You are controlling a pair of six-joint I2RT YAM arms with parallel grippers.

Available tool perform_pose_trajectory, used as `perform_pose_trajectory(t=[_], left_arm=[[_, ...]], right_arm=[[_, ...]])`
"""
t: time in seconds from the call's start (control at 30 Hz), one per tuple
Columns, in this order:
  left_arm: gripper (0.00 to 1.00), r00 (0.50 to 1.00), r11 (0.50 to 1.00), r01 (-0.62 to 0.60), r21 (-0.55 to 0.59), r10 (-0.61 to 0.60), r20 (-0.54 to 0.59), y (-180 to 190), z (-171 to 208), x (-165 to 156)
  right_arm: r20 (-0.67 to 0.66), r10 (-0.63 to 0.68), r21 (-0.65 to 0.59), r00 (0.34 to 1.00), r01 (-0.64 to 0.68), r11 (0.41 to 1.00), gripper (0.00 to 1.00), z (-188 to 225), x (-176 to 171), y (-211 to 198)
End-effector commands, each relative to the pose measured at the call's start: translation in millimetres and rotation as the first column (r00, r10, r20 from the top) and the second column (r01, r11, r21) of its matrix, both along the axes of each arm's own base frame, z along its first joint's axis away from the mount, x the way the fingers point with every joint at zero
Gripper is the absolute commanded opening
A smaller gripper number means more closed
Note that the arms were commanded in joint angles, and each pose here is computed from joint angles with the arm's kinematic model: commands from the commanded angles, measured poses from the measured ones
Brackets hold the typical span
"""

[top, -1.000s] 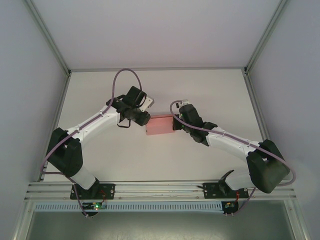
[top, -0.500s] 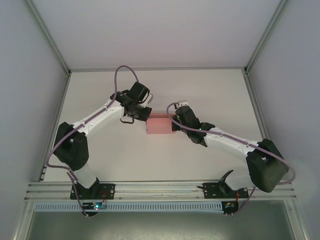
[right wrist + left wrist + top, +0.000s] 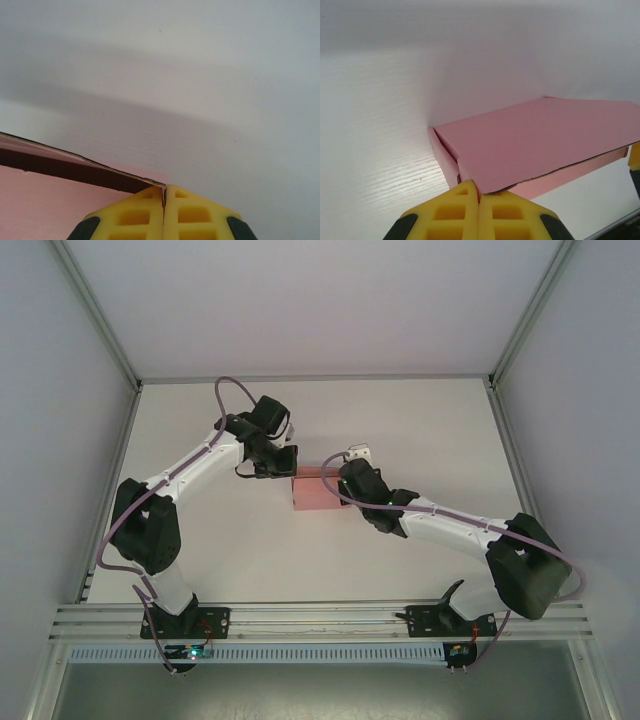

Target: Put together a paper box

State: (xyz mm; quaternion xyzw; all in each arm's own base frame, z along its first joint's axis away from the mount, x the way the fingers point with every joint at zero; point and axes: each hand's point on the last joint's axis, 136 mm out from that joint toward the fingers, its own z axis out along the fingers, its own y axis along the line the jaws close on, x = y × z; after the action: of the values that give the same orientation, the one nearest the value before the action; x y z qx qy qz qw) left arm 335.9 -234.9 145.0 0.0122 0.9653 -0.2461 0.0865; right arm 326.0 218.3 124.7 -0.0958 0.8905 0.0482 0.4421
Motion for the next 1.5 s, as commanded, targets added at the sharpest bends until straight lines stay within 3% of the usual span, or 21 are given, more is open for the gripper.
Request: perform_pose_trajectory(t=[0.0,0.23,0.5,0.63,1.03,1.23,1.27,1.37,1.43,1.47], left_arm=[[0.0,0.992,0.996,-0.015,-0.083,0.005,-0.124,-18.5,-12.4,-12.0],[0.0,0.997,1.0,-0.001,-0.018,0.0,-0.078,-6.0,-35.5,-14.9],[0.0,0.986,0.998,0.053,0.032,-0.058,0.154,-0.3,-69.4,-42.5],[0.01,0.966,0.995,0.098,-0.005,-0.094,0.242,-3.2,-69.1,-57.4],[0.05,0.944,0.985,0.169,0.024,-0.169,0.284,1.3,-114.9,-94.6],[0.17,0.942,0.984,0.175,0.028,-0.176,0.287,2.7,-107.2,-97.9],[0.25,0.944,0.986,0.167,0.028,-0.168,0.284,2.1,-102.9,-96.2],[0.29,0.944,0.987,0.158,0.019,-0.157,0.29,-2.4,-79.8,-89.6],[0.54,0.94,0.989,0.145,0.016,-0.143,0.309,-2.7,-63.2,-85.6],[0.56,0.939,0.991,0.137,0.01,-0.133,0.318,-2.8,-55.8,-84.0]], right_arm=[[-0.031,0.046,-0.003,0.998,-0.046,0.999,0.0,-7.3,-7.6,14.3],[-0.015,0.027,0.031,1.0,-0.027,0.999,0.0,-9.0,-8.2,12.8],[0.043,0.039,0.083,0.998,-0.042,0.996,0.0,-19.5,-15.9,12.2],[0.085,0.043,0.072,0.995,-0.049,0.996,0.0,-19.4,-22.6,7.9],[0.165,0.074,0.024,0.983,-0.079,0.997,0.0,-26.2,-35.6,2.6],[0.187,0.084,0.007,0.979,-0.086,0.996,0.0,-23.0,-39.9,-4.4],[0.188,0.092,0.008,0.978,-0.095,0.995,0.0,-22.8,-40.9,-4.1],[0.187,0.085,0.0,0.979,-0.087,0.996,0.0,-24.3,-41.7,-7.5],[0.182,0.083,-0.002,0.98,-0.084,0.996,0.0,-24.7,-41.9,-8.0],[0.183,0.084,-0.001,0.979,-0.086,0.996,0.0,-24.5,-42.1,-7.5]])
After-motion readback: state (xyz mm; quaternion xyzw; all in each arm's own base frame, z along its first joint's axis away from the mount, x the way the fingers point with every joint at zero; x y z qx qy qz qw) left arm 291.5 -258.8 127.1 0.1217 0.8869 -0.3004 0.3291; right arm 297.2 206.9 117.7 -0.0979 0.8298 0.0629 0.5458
